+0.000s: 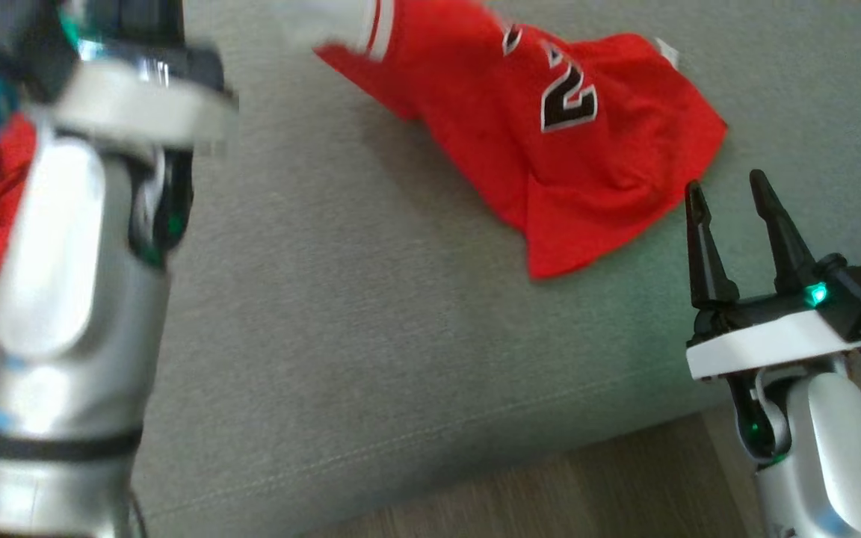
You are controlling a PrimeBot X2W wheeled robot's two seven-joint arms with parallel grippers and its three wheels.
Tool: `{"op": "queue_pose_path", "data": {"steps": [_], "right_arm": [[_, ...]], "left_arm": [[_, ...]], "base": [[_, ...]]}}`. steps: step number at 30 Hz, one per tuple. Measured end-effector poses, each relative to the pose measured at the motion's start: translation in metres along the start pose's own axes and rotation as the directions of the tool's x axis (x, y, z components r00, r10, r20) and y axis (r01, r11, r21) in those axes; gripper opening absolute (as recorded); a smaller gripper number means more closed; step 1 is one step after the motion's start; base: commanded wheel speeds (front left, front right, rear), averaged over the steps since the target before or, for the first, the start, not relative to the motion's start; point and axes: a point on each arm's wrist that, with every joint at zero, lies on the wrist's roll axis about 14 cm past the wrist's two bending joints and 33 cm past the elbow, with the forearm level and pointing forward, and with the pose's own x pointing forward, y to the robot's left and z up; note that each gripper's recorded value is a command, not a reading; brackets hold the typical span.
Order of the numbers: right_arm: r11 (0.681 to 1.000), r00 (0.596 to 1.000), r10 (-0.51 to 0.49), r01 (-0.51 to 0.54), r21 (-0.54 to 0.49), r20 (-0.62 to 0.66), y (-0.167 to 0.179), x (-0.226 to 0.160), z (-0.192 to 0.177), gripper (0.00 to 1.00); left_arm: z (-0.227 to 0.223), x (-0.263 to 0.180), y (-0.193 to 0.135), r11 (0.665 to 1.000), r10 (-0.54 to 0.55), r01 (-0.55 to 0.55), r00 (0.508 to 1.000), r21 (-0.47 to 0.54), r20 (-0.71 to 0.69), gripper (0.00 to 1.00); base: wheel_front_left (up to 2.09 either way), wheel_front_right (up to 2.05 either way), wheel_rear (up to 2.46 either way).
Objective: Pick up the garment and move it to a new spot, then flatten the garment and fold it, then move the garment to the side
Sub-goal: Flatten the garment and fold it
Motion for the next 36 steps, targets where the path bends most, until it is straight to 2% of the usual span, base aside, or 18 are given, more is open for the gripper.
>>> {"op": "queue_pose_path", "data": {"steps": [4, 8, 14, 15, 17, 23, 29, 32, 36], "right_arm": [[1.0, 1.0, 0.026, -0.026, 0.012, -0.018, 0.01, 0.005, -0.008, 1.0], [0.997, 0.997, 0.071, -0.071, 0.018, -0.041, 0.027, 0.009, -0.018, 1.0], [0.991, 0.989, 0.135, -0.133, 0.025, -0.063, 0.051, 0.013, -0.027, 1.0], [0.989, 0.987, 0.145, -0.144, 0.025, -0.067, 0.054, 0.013, -0.028, 1.0], [0.987, 0.984, 0.162, -0.161, 0.027, -0.07, 0.061, 0.013, -0.03, 1.0], [0.985, 0.982, 0.174, -0.173, 0.026, -0.074, 0.065, 0.013, -0.031, 1.0], [0.988, 0.983, 0.153, -0.151, 0.026, -0.098, 0.056, -0.002, -0.035, 1.0], [0.991, 0.983, 0.131, -0.127, 0.035, -0.126, 0.047, -0.015, -0.042, 1.0], [0.992, 0.976, 0.12, -0.112, 0.052, -0.18, 0.043, -0.034, -0.057, 1.0]], "left_arm": [[-0.038, -0.061, 0.025, 0.997, 0.057, -0.047, 0.986, 0.067, -0.156, 0.0], [-0.065, -0.124, 0.047, 0.987, 0.145, -0.115, 0.944, 0.115, -0.296, 0.0], [-0.088, -0.189, 0.059, 0.974, 0.214, -0.157, 0.874, 0.163, -0.437, 0.0], [-0.091, -0.196, 0.06, 0.972, 0.226, -0.167, 0.863, 0.167, -0.451, 0.04], [-0.09, -0.203, 0.066, 0.961, 0.265, -0.197, 0.85, 0.193, -0.455, 1.0], [-0.074, -0.191, 0.068, 0.947, 0.314, -0.258, 0.865, 0.189, -0.391, 1.0], [-0.031, -0.163, 0.049, 0.946, 0.325, -0.317, 0.917, 0.07, -0.232, 1.0], [-0.03, -0.172, 0.037, 0.948, 0.316, -0.316, 0.918, 0.038, -0.238, 1.0], [-0.055, -0.206, 0.012, 0.952, 0.286, -0.305, 0.893, 0.001, -0.348, 1.0]], "base": [[0.0, 0.0, 0.0], [0.0, 0.0, 0.0], [0.0, 0.0, 0.0], [0.0, 0.0, 0.0], [0.0, 0.0, 0.0], [0.0, 0.0, 0.0], [0.0, 0.0, 0.0], [0.0, 0.0, 0.0], [0.0, 0.0, 0.0]]}}
